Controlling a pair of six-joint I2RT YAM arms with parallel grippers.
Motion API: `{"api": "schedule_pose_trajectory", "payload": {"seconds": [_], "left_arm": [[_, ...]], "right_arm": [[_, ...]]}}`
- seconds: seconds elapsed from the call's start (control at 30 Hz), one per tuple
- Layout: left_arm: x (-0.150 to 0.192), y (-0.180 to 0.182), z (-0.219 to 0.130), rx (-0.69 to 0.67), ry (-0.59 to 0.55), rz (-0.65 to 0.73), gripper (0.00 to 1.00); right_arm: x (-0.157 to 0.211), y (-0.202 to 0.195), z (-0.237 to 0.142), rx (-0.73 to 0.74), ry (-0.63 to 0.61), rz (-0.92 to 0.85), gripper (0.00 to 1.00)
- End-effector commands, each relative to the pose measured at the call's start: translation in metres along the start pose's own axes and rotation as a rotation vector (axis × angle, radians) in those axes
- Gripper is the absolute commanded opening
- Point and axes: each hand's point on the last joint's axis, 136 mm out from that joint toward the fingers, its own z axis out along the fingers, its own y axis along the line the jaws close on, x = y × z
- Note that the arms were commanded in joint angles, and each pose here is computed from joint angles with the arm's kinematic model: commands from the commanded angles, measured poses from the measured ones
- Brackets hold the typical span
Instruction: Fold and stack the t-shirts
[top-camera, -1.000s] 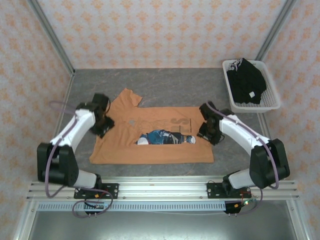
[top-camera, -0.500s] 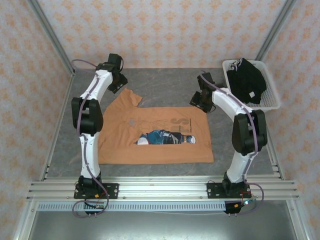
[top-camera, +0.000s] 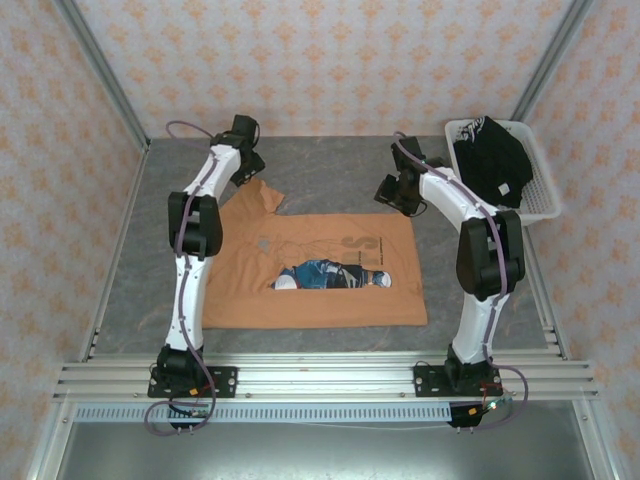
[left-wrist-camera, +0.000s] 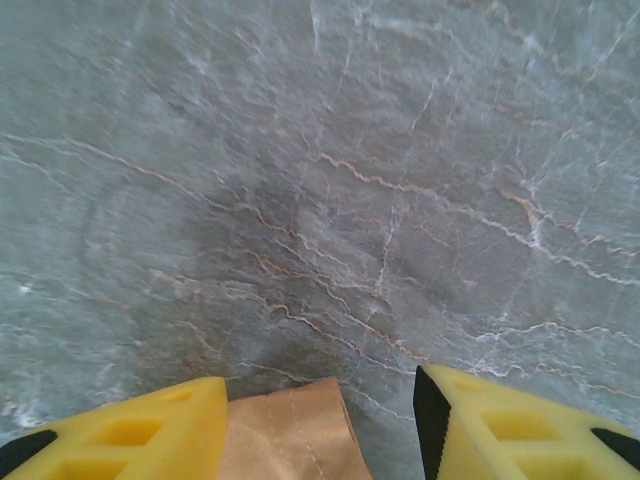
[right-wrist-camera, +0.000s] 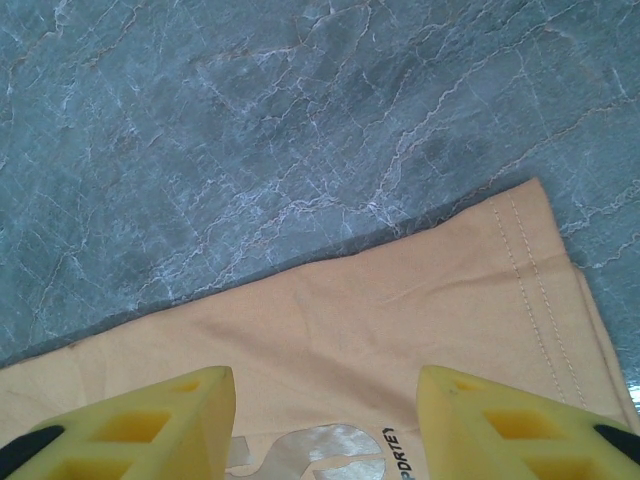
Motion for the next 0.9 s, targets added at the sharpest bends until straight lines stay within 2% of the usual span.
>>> {"api": "schedule_pose_trajectory", "payload": {"seconds": [0.0,0.13,0.37,0.57,0.87], "left_arm": [[0.001,0.007,0.002,-0.066,-0.021,0.037,0.52],[0.011,0.026,0.008,-0.157,0.018,0.063,0.48],[0.035,0.027,0.010,-0.186,0.080,0.151,0.28],[0.030,0.023,-0.011,-0.191,0.050,0.174,0.00],[0.005,0.006,-0.059,-0.117,-0.033,0.140,0.00]], "right_arm": [[0.002,-0.007,-0.005,0.011,0.005,-0.006,0.51],[0.000,-0.008,-0.007,0.015,-0.003,-0.002,0.51],[-0.013,-0.024,-0.004,0.086,-0.050,0.030,0.51],[-0.028,-0.052,0.009,0.223,-0.084,0.070,0.53],[-0.037,-0.070,0.045,0.281,-0.050,0.085,0.50]]}}
